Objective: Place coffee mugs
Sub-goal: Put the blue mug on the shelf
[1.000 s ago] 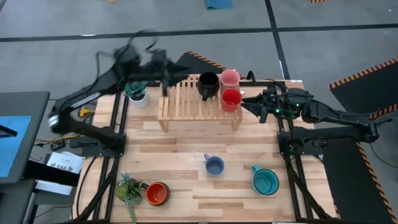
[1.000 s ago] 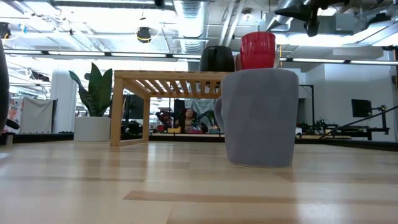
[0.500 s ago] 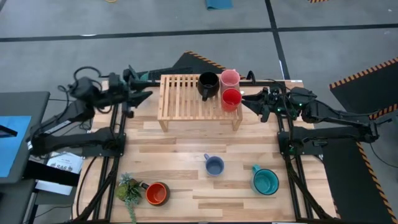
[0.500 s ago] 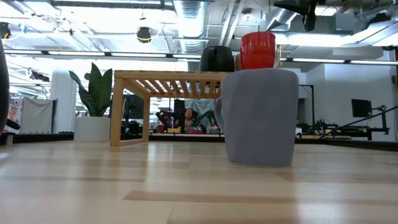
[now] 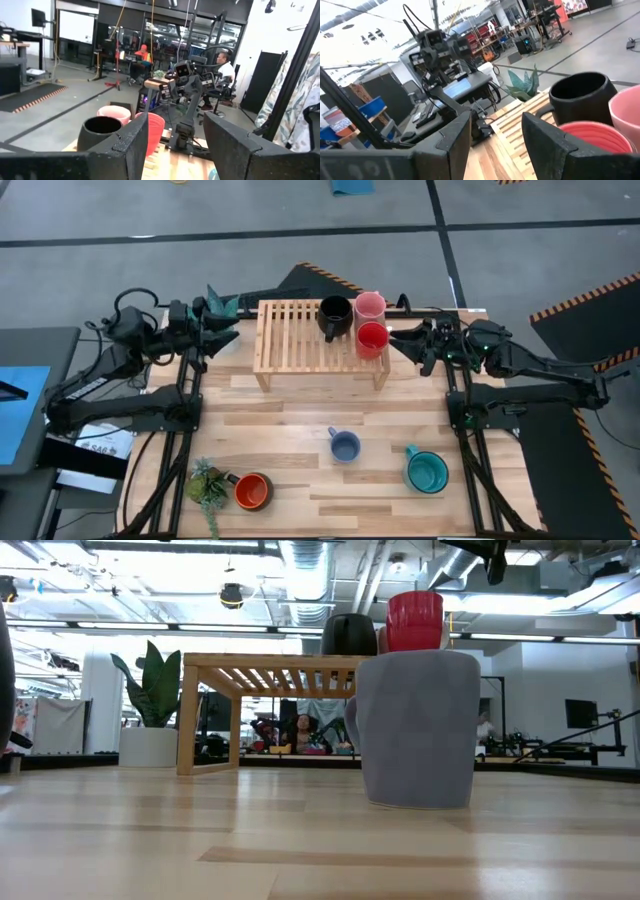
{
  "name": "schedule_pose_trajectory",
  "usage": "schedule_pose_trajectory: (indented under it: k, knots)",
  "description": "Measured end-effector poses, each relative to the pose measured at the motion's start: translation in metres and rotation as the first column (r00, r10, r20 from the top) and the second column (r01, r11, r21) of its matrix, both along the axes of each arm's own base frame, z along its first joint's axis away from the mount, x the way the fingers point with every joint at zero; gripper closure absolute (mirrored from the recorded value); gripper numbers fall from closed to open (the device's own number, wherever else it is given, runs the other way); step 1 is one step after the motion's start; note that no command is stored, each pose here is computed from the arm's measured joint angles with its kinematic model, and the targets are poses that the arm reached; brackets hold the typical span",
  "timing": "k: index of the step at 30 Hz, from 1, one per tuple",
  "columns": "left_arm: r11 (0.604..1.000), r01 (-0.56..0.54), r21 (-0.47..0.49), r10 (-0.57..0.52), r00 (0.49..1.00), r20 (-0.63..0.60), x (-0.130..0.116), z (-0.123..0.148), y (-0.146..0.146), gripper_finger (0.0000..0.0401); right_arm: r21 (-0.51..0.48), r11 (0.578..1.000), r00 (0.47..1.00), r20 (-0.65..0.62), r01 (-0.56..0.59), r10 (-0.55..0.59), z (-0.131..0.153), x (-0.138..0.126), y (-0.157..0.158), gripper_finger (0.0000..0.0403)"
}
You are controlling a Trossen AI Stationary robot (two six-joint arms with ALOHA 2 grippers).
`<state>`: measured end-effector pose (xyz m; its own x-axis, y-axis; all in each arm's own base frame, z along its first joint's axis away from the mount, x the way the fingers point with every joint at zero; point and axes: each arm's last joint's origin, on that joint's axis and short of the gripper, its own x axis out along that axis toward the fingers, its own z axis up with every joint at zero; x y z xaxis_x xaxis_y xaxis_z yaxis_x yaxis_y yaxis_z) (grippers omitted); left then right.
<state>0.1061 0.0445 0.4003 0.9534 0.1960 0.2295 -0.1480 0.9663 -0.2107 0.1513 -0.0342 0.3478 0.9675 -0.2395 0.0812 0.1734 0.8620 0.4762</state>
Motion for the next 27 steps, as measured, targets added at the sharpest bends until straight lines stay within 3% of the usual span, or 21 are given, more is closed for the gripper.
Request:
schedule_pose_trajectory:
  k: [11, 27]
  knots:
    - [0.999, 0.037, 0.000, -0.037, 0.999, -0.009, 0.003, -0.001, -0.001, 0.0227, 0.000, 1.000, 1.000, 0.001, 0.000, 0.000, 0.000, 0.000, 0.000, 0.0200]
    - [0.996, 0.088, 0.028, -0.088, 0.996, -0.023, 0.027, -0.003, -0.008, 0.0227, -0.033, 0.999, 1.000, -0.007, -0.001, 0.000, 0.000, 0.000, 0.000, 0.0200]
